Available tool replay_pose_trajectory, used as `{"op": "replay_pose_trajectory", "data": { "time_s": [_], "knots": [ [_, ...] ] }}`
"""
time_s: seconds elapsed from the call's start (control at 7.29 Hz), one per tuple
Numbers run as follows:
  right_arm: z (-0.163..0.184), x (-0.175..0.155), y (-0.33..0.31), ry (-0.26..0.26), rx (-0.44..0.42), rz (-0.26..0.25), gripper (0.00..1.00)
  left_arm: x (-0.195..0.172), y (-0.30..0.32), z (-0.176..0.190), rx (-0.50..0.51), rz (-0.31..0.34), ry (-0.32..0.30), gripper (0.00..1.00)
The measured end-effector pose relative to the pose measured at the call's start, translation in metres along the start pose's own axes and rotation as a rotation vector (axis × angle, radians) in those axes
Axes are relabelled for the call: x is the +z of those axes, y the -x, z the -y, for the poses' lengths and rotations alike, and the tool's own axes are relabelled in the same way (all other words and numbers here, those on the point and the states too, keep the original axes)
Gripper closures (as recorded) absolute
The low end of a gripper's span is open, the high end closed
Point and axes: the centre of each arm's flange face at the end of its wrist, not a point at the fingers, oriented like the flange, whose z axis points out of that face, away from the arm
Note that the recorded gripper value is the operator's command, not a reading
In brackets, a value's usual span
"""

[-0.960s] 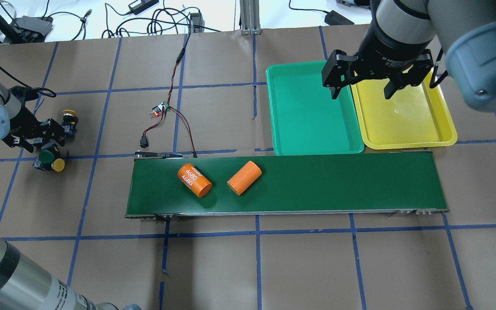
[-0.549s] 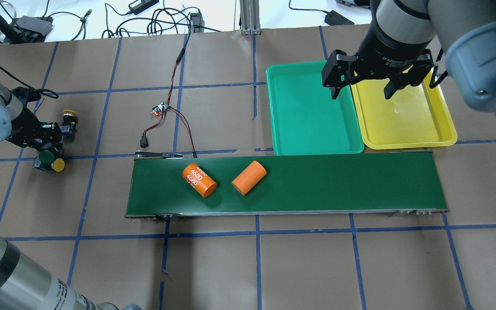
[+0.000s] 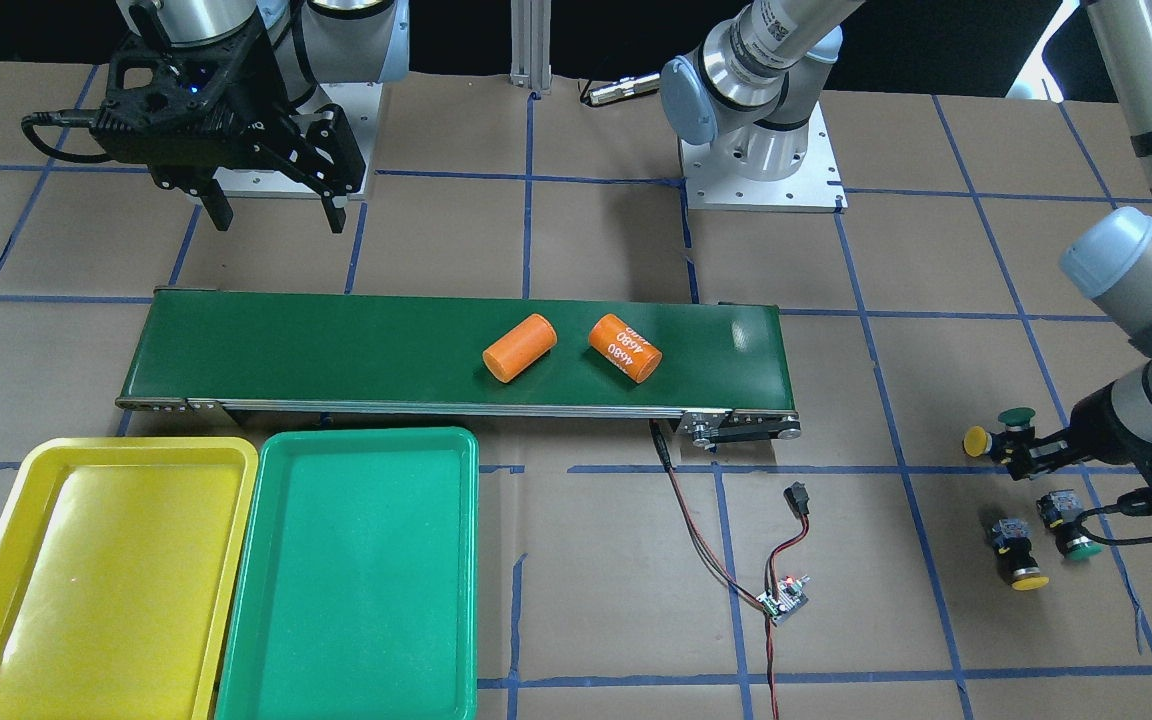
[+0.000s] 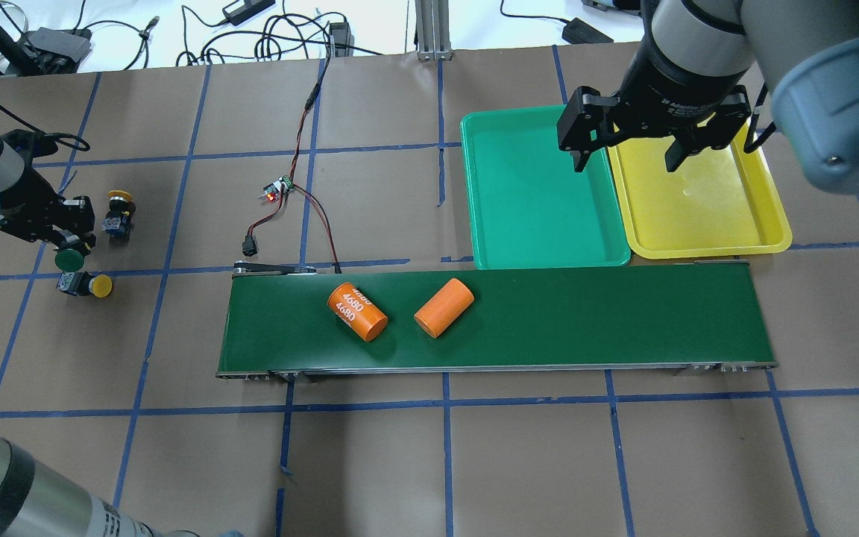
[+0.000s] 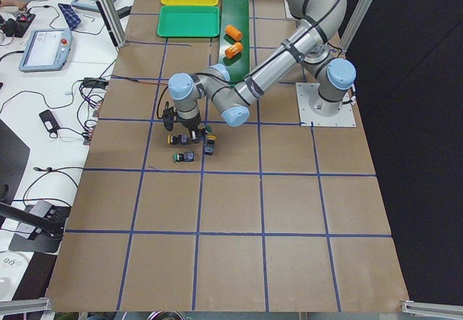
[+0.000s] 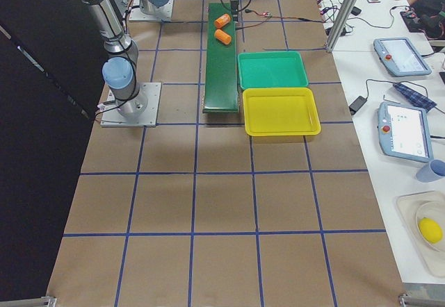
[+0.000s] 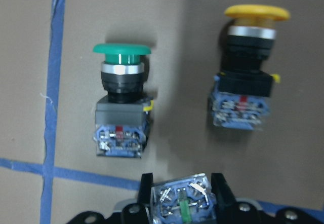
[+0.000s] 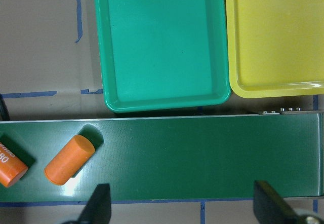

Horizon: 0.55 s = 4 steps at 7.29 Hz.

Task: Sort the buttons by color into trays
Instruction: 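Set the green button upright on the belt and open the left gripper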

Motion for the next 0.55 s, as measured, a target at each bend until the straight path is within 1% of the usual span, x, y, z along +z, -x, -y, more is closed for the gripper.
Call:
{"op": "replay_pose_trajectory", "data": {
  "time_s": [0.27,0.41,0.55],
  "knots": [
    [0.0,0.0,0.0,-0.001,-0.001,0.0,0.0,-0.029,-0.09,-0.047,-0.115,0.007,0.04,1.0],
    [0.0,0.0,0.001,-0.001,-0.001,0.0,0.0,-0.034,-0.138,-0.077,-0.193,0.015,0.049,1.0],
    [0.0,0.0,0.001,-0.001,-0.001,0.0,0.0,-0.033,-0.186,-0.107,-0.285,0.028,0.052,0.96]
  ]
}}
